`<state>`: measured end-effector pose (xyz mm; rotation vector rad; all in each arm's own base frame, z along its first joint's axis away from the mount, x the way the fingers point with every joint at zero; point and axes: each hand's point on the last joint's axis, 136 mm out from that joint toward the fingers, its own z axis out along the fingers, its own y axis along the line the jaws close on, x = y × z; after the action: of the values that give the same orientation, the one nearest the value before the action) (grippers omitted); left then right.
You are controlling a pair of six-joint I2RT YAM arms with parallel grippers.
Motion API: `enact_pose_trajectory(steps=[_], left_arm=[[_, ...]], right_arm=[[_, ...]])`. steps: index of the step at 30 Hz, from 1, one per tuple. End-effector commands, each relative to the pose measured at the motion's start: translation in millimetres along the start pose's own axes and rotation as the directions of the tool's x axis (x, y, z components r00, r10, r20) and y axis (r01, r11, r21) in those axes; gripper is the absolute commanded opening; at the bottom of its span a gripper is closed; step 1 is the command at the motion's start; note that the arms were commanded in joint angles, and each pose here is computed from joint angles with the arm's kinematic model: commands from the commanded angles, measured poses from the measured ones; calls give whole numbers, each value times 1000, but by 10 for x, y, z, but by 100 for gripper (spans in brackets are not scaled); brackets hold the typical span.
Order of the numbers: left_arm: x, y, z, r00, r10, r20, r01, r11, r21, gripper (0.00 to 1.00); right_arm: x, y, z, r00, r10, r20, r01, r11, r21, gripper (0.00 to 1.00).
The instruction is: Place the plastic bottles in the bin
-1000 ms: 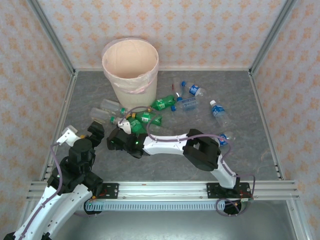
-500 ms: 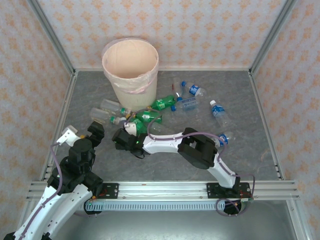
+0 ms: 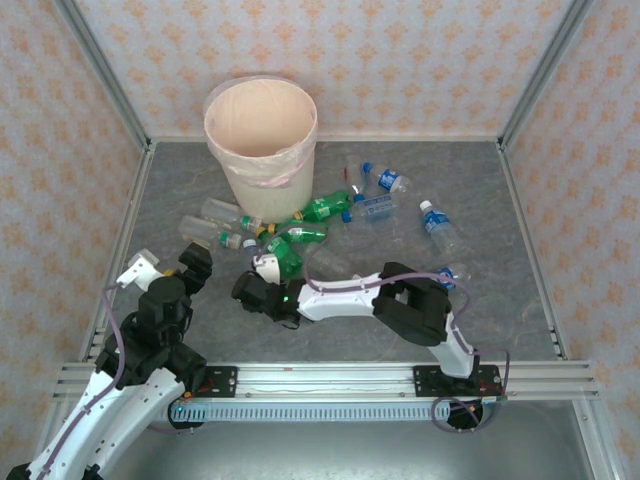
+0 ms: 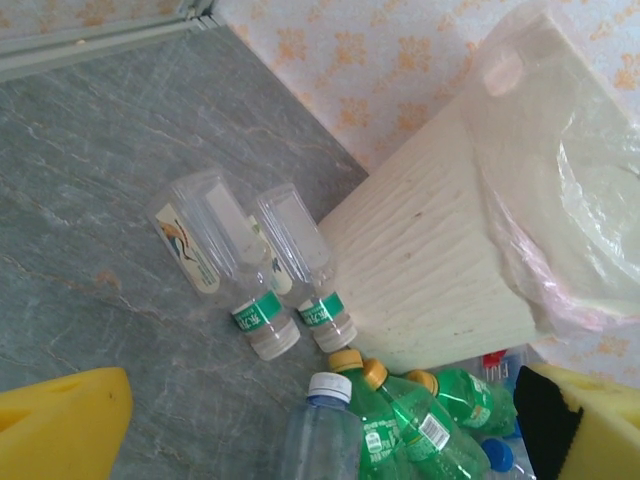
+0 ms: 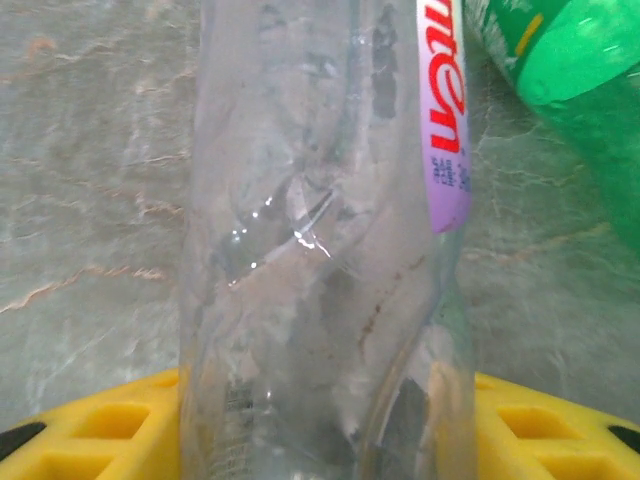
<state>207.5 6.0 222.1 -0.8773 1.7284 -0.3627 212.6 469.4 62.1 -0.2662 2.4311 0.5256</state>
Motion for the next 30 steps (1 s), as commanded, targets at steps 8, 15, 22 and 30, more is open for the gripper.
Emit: enact_pose_trajectory(steps=[8,15,22,30], left_arm=[[280,-528,112,987,-1,-164,31,983,181,95],[527,-1022,126,950,97,-295,15,935,356,92],[611,-1318,206,912,210,-353,-32,893,449,84],[688,-1481,288,864,250,-437,21,850,527,68]], right_arm=[[-469,-52,-832,960,-34,277,61,994,-89,54],[-516,-162,-1111,938,-74,339,128,982,-141,54],[-518,-184,-1323,922,-102,373,188,962,-200,54],[-499,-223,-1440,912,-143,385,239,947,-216,54]])
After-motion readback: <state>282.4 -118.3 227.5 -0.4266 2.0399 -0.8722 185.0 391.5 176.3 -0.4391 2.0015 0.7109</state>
